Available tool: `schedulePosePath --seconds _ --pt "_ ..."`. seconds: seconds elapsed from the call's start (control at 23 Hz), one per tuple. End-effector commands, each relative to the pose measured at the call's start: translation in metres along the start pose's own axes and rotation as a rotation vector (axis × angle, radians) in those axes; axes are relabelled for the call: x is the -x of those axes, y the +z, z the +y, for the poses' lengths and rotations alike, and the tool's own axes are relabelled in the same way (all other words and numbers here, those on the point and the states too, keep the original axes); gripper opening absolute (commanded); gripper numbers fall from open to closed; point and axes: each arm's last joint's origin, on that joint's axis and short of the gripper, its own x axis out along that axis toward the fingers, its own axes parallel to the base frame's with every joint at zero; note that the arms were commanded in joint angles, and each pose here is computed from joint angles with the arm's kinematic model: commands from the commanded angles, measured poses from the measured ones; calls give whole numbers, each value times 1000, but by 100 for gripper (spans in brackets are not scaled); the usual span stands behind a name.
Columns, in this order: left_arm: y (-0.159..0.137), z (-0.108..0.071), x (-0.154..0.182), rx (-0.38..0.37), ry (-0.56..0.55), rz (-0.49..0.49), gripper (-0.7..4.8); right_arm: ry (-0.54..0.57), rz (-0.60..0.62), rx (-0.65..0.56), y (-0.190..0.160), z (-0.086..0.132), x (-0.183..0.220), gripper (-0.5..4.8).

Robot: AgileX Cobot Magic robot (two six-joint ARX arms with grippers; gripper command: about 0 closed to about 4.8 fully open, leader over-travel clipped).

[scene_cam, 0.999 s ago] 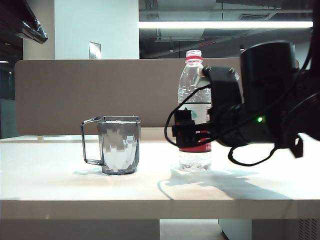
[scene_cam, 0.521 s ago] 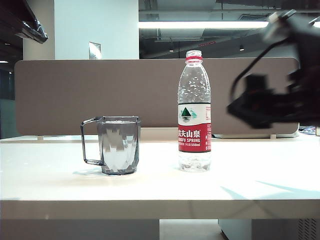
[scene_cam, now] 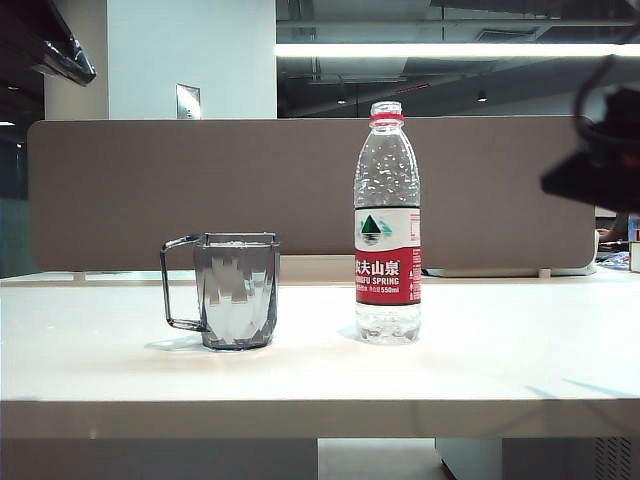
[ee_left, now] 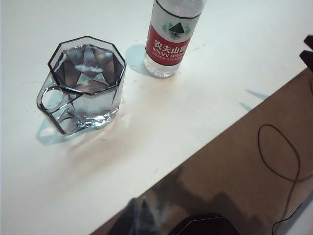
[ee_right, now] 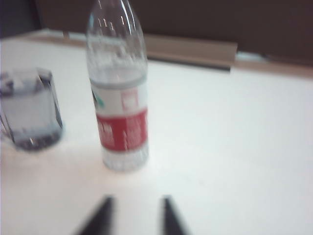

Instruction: Pick up the mineral water bottle on the table and pour water into the mug until it's full.

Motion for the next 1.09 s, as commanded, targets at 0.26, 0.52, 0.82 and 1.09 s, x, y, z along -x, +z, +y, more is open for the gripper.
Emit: schedulePosePath --seconds 0.26,0.52,0.82,1.09 --pt "2 -1 1 -5 -5 -12 -5 -42 238 -118 -21 -30 21 -6" --pt "2 -1 1 -5 -5 -12 -5 -149 269 -151 -26 -42 36 -6" --pt "2 -1 1 -5 -5 -12 -5 -201 183 -149 -20 -46 42 -6" --pt "2 -1 1 -5 -5 -12 -5 -240 89 -144 -13 -49 47 -5"
